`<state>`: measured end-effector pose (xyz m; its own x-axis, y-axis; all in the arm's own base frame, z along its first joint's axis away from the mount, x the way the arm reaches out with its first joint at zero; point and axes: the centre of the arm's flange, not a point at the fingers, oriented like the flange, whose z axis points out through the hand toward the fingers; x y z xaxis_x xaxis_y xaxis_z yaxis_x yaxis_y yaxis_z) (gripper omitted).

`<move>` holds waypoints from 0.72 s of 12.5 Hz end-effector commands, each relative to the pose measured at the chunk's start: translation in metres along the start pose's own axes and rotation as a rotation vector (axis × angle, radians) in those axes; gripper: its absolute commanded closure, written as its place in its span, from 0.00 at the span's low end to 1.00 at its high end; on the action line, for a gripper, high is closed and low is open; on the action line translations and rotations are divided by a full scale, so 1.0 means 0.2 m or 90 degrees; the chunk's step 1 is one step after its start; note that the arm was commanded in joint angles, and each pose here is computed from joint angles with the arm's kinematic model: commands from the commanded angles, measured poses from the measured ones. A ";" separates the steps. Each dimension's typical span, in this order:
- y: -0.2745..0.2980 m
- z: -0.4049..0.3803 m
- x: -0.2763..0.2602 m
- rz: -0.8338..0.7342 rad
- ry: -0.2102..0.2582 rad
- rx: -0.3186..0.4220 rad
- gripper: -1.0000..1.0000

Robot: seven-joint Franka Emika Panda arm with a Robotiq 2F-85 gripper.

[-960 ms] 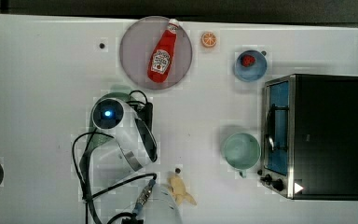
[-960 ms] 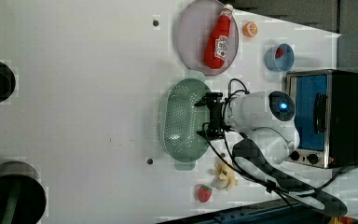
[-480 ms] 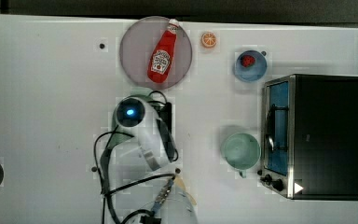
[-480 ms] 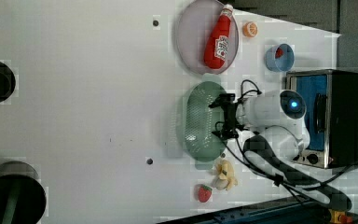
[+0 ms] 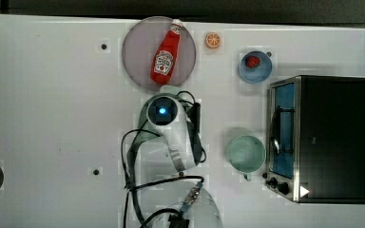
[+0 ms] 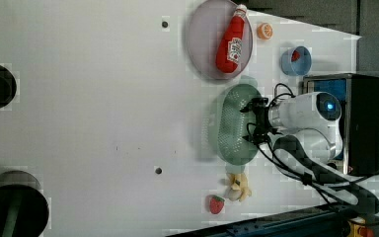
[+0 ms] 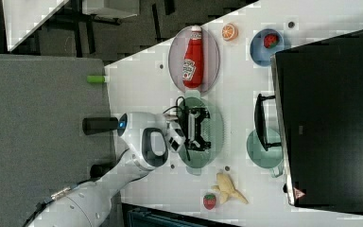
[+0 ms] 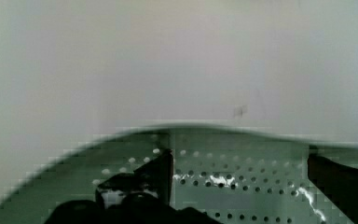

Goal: Drag strainer left to right.

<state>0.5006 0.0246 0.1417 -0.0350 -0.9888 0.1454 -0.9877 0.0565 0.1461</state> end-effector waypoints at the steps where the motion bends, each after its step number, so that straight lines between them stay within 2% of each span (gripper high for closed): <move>1: 0.01 -0.05 0.16 -0.050 0.004 0.006 0.00; 4: 0.00 -0.03 0.31 -0.070 0.011 0.008 0.00; 9: 0.01 -0.01 0.47 -0.045 0.019 0.006 0.00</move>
<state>0.4992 -0.0609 0.1574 -0.0116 -0.9848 0.1732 -0.9917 0.0336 0.1244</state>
